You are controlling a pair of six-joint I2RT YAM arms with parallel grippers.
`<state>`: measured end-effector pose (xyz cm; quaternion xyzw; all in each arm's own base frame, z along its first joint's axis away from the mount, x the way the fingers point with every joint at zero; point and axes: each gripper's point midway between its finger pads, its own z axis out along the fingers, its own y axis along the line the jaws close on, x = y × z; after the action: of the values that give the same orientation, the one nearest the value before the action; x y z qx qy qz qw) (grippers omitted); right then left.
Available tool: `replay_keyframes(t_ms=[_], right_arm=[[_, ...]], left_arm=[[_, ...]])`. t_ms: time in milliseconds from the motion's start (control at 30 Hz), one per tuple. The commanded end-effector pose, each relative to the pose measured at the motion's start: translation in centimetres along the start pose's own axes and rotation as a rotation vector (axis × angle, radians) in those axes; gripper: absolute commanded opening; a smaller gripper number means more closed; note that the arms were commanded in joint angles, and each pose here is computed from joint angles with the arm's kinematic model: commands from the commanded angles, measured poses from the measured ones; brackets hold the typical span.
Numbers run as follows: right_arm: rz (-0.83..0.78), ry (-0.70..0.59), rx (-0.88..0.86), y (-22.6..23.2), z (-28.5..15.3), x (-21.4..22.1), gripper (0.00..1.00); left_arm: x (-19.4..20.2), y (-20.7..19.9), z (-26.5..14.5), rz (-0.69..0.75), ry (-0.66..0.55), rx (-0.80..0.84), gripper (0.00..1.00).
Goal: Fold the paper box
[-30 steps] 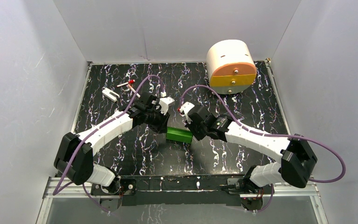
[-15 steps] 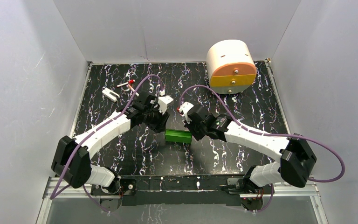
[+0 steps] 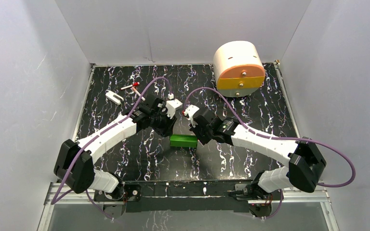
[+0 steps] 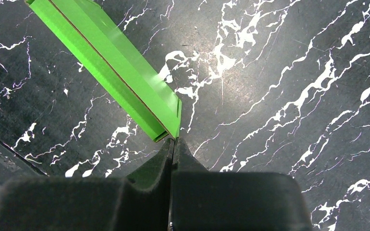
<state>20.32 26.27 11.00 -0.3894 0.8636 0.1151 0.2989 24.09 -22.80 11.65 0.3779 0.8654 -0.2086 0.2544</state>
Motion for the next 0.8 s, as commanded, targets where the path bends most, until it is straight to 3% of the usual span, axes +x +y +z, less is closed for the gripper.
replay_keyframes(t_ms=[0,267,500,767], right_arm=[[0.006,-0.052,-0.019,0.4,-0.4,-2.1,0.05],[0.007,-0.053,-0.019,0.4,-0.5,-2.1,0.04],[0.011,-0.051,-0.033,0.7,-0.5,-2.2,0.03],[0.062,-0.046,-0.037,1.0,-0.6,-2.7,0.00]], left_arm=[[-0.4,-0.4,-0.4,-0.008,0.009,0.009,0.30],[0.1,0.0,-0.4,-0.012,0.028,-0.021,0.30],[-0.1,-0.7,0.0,-0.055,0.035,0.007,0.21],[-0.9,-1.0,-0.1,-0.207,0.006,-0.024,0.05]])
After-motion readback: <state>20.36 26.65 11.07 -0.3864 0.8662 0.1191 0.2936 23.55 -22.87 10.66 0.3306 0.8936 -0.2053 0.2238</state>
